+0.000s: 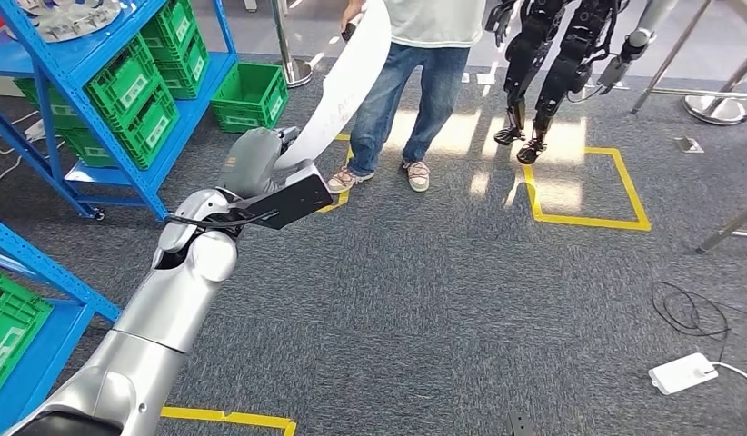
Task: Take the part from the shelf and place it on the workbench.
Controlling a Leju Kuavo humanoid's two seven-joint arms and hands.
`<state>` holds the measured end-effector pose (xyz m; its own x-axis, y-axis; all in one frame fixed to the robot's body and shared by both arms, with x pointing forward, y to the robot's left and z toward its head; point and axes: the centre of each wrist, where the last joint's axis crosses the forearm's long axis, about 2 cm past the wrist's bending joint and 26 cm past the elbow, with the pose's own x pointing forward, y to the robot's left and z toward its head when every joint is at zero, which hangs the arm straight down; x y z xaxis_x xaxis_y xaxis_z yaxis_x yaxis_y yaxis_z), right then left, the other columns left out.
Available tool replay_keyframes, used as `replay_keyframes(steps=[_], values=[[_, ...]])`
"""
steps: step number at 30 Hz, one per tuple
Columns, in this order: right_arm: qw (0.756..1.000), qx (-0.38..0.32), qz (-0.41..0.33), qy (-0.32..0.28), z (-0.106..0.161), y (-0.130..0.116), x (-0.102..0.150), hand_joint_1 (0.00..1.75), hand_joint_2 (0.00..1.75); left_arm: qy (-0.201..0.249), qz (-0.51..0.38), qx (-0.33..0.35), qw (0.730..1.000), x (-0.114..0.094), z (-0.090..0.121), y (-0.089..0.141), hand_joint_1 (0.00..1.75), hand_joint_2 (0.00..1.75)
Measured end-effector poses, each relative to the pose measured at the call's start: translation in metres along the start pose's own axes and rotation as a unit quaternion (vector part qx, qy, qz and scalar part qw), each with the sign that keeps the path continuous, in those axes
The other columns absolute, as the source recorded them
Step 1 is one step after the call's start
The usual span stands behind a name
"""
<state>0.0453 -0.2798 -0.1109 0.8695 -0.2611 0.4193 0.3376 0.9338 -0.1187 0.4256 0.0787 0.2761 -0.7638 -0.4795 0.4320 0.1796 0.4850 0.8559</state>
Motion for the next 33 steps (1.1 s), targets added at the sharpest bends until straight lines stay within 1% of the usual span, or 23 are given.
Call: replay_keyframes(steps=[4,18,23,28,33], values=[[1.000,-0.002,0.004,0.003,-0.0002,-0.0023,-0.0008,0.00,0.00,-0.007,0.003,0.002,1.000,0.0057,-0.0040,-0.0003,1.75,1.75],[1.000,-0.008,0.003,0.006,-0.0003,-0.0015,0.0003,0.00,0.00,-0.017,0.005,0.005,1.000,0.0091,-0.0069,0.0001,1.75,1.75],[1.000,-0.008,0.001,0.001,-0.0009,-0.0010,0.0021,0.00,0.00,-0.019,0.003,0.008,1.000,0.0070,-0.0057,0.0005,1.75,1.75],[1.000,-0.009,-0.004,0.002,-0.0006,0.0001,0.0020,0.00,0.00,-0.017,0.003,0.004,1.000,-0.0001,-0.0008,-0.0031,1.75,1.75],[1.000,-0.010,-0.007,0.003,0.0003,0.0018,0.0003,0.00,0.00,-0.023,0.006,0.003,1.000,0.0005,-0.0026,-0.0038,1.75,1.75]])
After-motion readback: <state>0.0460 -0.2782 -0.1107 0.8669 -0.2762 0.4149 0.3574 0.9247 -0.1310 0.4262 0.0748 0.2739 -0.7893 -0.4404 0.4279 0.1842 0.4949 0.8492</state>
